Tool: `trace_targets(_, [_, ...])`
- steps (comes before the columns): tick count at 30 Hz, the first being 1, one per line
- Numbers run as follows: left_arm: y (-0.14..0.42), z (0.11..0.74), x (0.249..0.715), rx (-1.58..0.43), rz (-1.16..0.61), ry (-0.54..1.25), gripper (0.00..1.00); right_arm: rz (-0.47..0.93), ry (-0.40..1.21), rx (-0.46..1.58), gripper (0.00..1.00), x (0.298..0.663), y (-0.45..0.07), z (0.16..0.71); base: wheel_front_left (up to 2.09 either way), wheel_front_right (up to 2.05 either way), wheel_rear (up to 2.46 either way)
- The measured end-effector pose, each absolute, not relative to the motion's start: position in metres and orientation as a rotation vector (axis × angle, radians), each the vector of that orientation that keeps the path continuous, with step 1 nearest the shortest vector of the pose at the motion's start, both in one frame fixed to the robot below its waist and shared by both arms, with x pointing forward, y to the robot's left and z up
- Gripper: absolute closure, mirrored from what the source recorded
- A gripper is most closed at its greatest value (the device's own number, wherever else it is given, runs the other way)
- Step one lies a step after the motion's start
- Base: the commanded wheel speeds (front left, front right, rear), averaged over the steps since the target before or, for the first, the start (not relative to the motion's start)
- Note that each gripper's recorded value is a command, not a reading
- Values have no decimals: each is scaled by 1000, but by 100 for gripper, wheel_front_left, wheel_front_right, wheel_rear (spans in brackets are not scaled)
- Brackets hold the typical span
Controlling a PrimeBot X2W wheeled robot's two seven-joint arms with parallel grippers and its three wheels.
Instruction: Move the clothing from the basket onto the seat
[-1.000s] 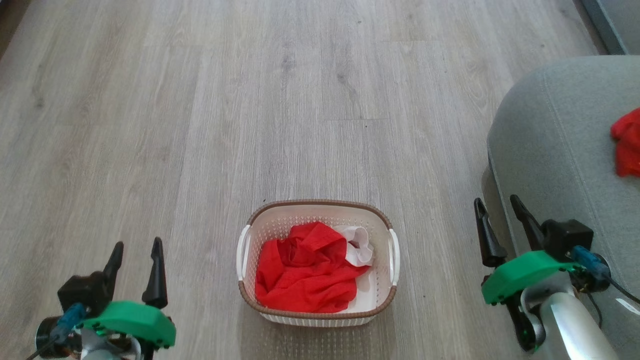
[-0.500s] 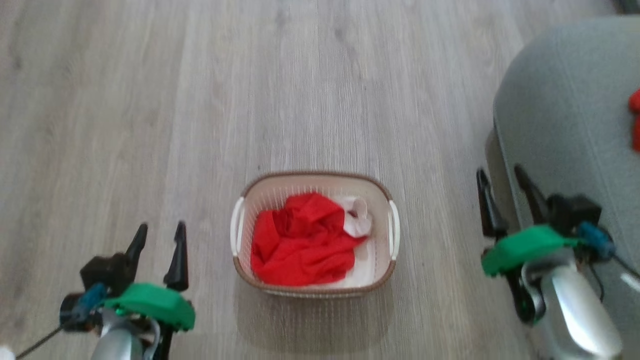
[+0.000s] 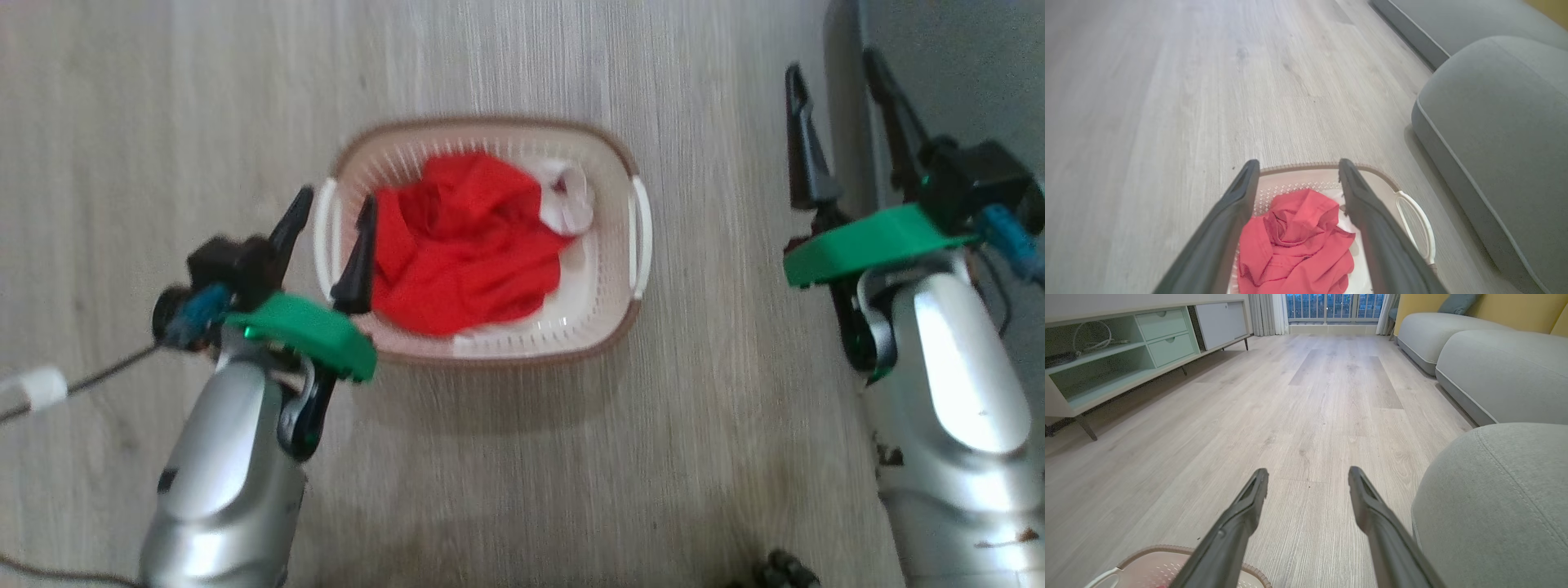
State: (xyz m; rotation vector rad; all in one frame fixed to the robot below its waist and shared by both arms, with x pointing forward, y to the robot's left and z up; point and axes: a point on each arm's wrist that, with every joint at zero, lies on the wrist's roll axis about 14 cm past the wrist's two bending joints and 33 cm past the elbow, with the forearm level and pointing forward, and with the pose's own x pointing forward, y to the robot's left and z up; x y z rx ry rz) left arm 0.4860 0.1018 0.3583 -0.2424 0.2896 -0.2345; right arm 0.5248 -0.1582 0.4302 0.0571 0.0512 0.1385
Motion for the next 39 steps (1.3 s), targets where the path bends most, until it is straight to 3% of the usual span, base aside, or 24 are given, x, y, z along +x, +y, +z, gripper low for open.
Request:
trace_targets(10, [35,255,511,-196,-451,500,0,133,156,34,0,549,-166,354,0,0,0])
trace_targets(19, [-5,179,507,-66,-640,654,0,97,258,31,0,540,-183,301,0,0,0])
trace_targets(28, [-27,121,478,69,-807,795,0,78,294,29,0,535,-194,279,0,0,0])
trace_targets(39, [-31,95,452,274,-969,869,0,21,314,8,0,521,-217,281,0,0,0])
